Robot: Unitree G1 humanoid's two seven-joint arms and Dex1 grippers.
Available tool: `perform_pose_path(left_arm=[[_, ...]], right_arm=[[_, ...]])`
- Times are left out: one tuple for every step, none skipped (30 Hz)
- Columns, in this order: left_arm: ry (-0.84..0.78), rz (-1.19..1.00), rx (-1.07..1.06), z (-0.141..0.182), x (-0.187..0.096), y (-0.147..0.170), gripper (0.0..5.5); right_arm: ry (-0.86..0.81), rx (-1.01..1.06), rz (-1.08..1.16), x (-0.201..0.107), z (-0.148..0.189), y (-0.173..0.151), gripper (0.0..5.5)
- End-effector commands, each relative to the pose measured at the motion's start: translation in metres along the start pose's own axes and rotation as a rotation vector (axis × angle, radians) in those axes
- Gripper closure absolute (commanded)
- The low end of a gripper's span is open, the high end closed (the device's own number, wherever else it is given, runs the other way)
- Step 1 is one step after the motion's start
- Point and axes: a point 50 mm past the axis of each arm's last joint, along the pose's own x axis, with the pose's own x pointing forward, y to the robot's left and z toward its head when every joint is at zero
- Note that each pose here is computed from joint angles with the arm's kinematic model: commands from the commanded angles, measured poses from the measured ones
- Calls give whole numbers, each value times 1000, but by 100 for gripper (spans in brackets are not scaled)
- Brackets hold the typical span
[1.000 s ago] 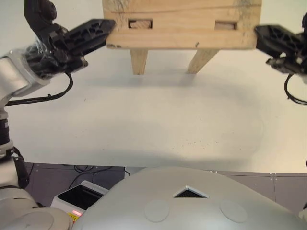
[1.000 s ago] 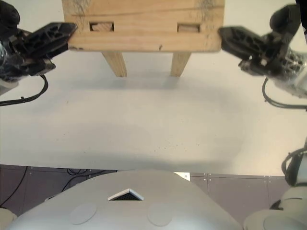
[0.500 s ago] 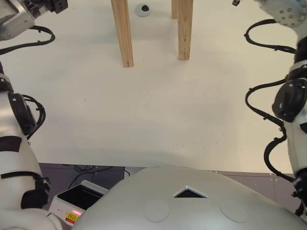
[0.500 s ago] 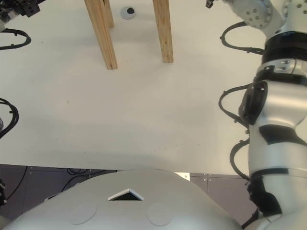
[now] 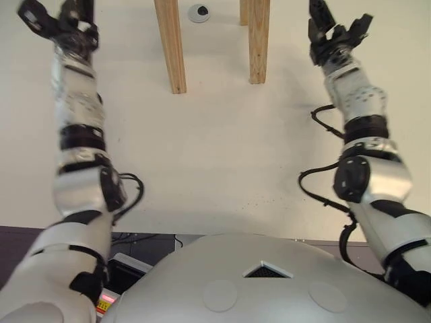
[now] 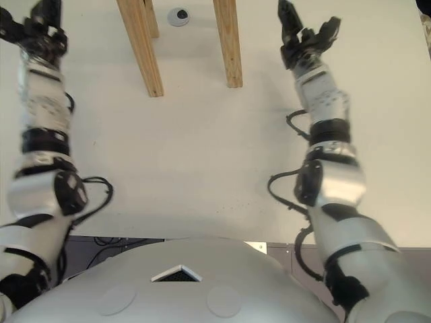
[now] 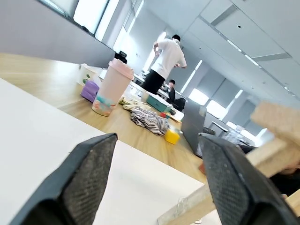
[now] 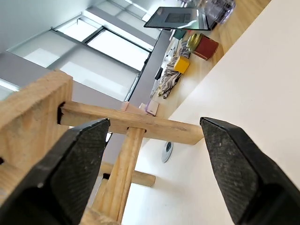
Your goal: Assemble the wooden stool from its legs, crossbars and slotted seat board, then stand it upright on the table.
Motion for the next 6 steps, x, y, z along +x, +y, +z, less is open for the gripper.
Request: perform_pose_path(left_arm=[[-31,-35,128,-17,-8,-31,233],[-28,-22,145,-23,-10,-35,233],[-24,-10,159,-27,-13,-36,233],[-28,25,161,-31,-18,-34,233],[-25,44,173,-36,-24,-33,233],[-21,45,192,-42,-29,-35,233]], right_arm=[[-128,24,43,1,5,5,196],[-125,51,49,-1,1,3,196],[-127,78,46,-2,-2,2,196],[-121,104,49,-1,-7,3,196],[-115,129,49,2,-11,6,196],[-109,149,60,3,-13,9,196]])
